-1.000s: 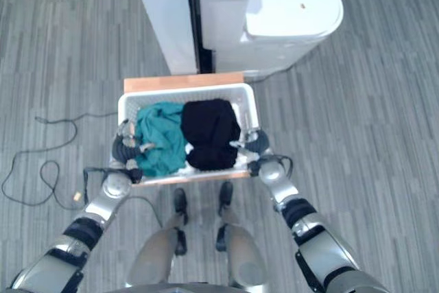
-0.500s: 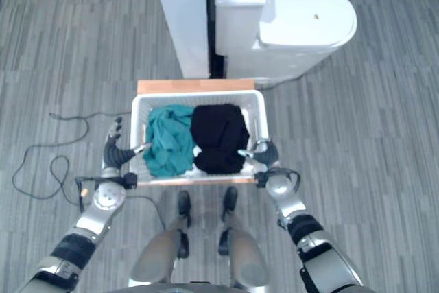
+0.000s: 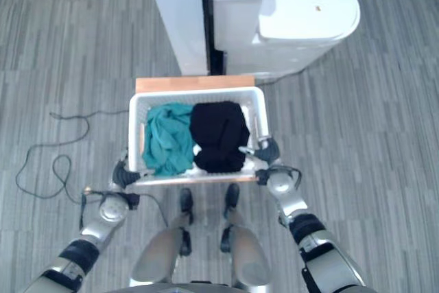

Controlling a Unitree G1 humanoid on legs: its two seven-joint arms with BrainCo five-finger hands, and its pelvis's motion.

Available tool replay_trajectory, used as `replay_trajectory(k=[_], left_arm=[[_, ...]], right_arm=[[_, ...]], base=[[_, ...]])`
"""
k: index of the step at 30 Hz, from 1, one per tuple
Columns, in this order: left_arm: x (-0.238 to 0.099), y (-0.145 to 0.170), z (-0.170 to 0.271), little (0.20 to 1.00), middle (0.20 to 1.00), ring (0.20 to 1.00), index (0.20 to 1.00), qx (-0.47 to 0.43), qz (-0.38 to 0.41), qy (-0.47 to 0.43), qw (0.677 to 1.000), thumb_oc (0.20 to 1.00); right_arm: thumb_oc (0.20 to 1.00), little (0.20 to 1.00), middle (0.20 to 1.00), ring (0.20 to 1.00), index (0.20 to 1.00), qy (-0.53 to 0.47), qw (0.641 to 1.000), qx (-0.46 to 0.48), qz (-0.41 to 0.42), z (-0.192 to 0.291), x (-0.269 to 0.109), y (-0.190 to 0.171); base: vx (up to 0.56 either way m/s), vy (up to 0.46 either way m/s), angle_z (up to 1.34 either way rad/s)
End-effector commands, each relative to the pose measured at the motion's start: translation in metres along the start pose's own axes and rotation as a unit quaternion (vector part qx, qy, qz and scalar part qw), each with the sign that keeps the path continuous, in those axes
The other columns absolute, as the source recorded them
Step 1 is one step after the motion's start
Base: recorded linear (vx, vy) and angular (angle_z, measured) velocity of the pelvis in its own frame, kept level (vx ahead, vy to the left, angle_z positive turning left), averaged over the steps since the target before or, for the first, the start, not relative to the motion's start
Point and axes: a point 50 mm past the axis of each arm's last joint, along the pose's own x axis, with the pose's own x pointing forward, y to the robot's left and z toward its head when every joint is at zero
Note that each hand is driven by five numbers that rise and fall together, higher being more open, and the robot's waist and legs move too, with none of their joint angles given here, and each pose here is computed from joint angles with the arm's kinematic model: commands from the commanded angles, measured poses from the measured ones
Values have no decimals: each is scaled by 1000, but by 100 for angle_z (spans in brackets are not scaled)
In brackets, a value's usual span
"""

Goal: Grab the laundry basket,head to the washer,open it,put in the laundry and shut it.

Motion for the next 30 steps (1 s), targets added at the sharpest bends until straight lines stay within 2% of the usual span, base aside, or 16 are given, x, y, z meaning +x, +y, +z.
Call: replay_trajectory(k=[1, 7, 11, 20, 28, 30], left_arm=[[12, -3, 19, 200, 200, 200, 200, 37, -22, -36, 998, 200], [11, -9, 50, 200, 200, 200, 200, -7, -37, -100, 994, 200], [-2, -3, 65, 200, 200, 200, 200, -52, -46, -153, 986, 200], [-33, -3, 58, 200, 200, 200, 200, -117, -79, -162, 977, 200], [-46, -16, 55, 200, 200, 200, 200, -106, -128, -164, 972, 200], [-46, -18, 55, 200, 200, 200, 200, -89, -136, -166, 973, 200]], right_arm=[[200, 200, 200, 200, 200, 14, 998, 18, 52, -1, -4, 23], [200, 200, 200, 200, 200, -21, 996, 59, 56, 13, -6, 25], [200, 200, 200, 200, 200, -65, 993, 86, 38, 20, -20, 10], [200, 200, 200, 200, 200, -116, 986, 116, 39, 28, -52, -12], [200, 200, 200, 200, 200, -126, 984, 120, 42, 27, -69, -19], [200, 200, 200, 200, 200, -124, 982, 127, 57, 28, -72, -10]], base=[[-39, -17, -2], [-11, -61, 0], [19, -113, 3], [20, 12, -15], [0, 187, -82], [-118, 159, -104]])
